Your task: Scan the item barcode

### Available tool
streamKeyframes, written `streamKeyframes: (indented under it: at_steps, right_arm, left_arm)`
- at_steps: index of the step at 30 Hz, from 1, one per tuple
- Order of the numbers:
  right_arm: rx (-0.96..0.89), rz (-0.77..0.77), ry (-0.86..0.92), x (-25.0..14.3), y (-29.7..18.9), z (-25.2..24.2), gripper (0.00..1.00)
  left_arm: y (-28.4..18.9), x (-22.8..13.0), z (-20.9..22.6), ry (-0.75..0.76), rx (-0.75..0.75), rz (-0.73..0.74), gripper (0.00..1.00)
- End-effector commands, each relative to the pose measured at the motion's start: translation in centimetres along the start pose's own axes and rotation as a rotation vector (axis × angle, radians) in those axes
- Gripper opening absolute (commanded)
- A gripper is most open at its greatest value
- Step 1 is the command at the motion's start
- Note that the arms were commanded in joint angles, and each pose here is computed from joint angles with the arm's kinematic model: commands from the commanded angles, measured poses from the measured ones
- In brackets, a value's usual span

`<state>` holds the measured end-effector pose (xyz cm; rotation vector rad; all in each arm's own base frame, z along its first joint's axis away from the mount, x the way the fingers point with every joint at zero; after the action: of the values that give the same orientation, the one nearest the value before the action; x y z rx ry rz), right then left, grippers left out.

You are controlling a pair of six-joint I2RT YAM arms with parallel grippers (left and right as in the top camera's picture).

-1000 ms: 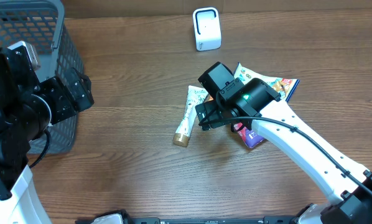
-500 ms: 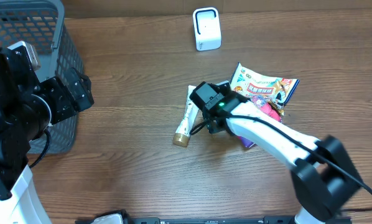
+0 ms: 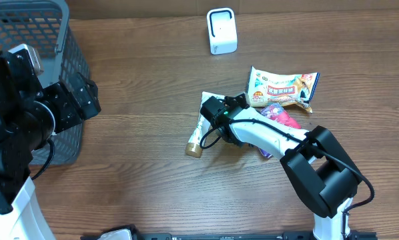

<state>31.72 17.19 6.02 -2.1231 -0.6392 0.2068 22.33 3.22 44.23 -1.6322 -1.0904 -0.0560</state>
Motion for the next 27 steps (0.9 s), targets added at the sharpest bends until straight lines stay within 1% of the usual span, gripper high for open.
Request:
streamKeyframes:
  at_steps: [1,3,4,9,13,16,20,23,27]
  right_arm:
    - [0.014,-0.007,0.066,0.9,-0.9,-0.4,0.04]
    - [0.015,-0.011,0.097,1.5,-1.9,-1.1,0.04]
    - [0.036,-0.023,0.122,2.5,-3.3,-1.7,0.04]
    - [0.226,-0.059,0.167,5.1,-8.0,-2.9,0.04]
    - [0.553,-0.086,0.127,6.5,-11.7,-3.2,0.04]
    - [0.89,-0.107,0.092,7.0,-13.7,-2.9,0.04]
    - [1.236,-0.12,0.087,7.1,-14.3,-3.5,0.04]
    - [1.509,-0.195,0.071,7.0,-15.0,-4.2,0.04]
    - [1.656,-0.196,0.134,6.3,-13.2,-4.6,0.04]
  left_arm:
    - [0.0,0.2,0.2,-0.018,0.01,-0.009,1.0]
    - [0.0,0.2,0.2,-0.018,0.01,-0.009,1.0]
    - [0.0,0.2,0.2,-0.018,0.009,-0.008,1.0]
    - [0.0,0.2,0.2,-0.018,0.009,-0.008,1.0]
    - [0.0,0.2,0.2,-0.018,0.009,-0.008,1.0]
    - [0.0,0.2,0.2,-0.018,0.01,-0.009,1.0]
    - [0.0,0.2,0.2,-0.018,0.01,-0.009,1.0]
    - [0.0,0.2,0.2,-0.018,0.01,-0.009,1.0]
    - [0.0,0.2,0.2,-0.018,0.01,-0.009,1.0]
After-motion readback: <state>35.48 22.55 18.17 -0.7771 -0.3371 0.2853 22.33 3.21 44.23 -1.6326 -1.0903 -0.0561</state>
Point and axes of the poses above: each gripper's point midway between its finger pads, its own y axis out along the fingers, its own z axis along the line the jaws close on, x = y × z, the point moved 4 cm from there along -y, back along the fingers, and after that the axes turned 14 degrees about -y, right-handed, at the moved point
